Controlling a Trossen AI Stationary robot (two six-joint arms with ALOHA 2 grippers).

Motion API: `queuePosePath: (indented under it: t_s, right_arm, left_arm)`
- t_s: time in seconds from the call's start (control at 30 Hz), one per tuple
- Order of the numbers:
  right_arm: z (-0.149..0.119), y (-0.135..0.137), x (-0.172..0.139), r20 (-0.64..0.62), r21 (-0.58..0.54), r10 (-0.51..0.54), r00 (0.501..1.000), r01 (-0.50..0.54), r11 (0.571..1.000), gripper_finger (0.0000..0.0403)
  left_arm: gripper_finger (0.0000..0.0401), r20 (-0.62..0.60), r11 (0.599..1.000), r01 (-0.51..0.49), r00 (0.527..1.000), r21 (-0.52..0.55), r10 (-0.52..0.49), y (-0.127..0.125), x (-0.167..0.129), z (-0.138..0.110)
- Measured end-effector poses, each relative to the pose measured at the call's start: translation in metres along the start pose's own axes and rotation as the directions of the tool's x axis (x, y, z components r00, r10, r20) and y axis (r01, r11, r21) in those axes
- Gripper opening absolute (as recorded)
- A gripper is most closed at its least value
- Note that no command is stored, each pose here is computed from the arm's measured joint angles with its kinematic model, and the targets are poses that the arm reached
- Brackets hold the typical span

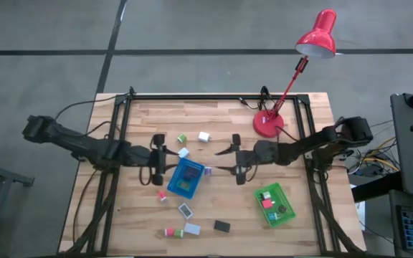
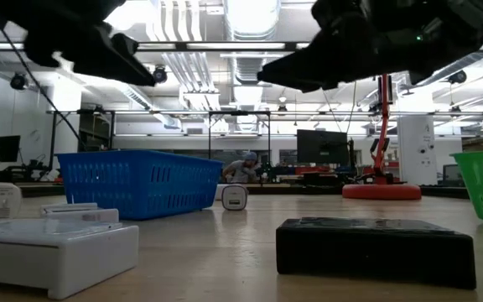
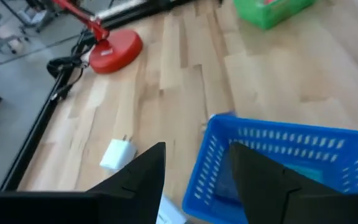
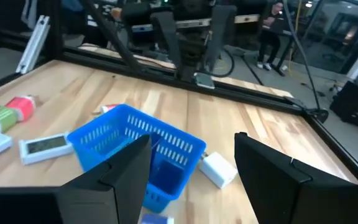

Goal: Pick & Place Office items
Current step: Put the top white charger adapter into the green bin

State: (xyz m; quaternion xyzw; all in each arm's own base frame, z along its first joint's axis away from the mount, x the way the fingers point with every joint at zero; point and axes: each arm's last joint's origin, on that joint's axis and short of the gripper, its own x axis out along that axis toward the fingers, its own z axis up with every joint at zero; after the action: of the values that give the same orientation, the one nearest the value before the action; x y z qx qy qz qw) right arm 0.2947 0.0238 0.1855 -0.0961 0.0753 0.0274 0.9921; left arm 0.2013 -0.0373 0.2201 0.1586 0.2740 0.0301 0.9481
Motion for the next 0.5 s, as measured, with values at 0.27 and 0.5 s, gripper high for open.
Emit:
queuePosePath:
  t_s: [0.27,0.5]
  right_arm:
    - [-0.003,0.000,-0.016,0.006,0.022,-0.001,1.000,0.001,1.000,0.0226]
    - [-0.007,0.000,-0.023,-0.008,0.033,0.001,1.000,-0.001,0.999,0.0226]
  left_arm:
    - [0.0208,-0.156,0.997,-0.069,0.985,0.021,0.072,0.022,0.032,0.015]
    - [0.0251,-0.299,0.995,-0.088,0.949,0.053,0.100,0.044,0.062,0.029]
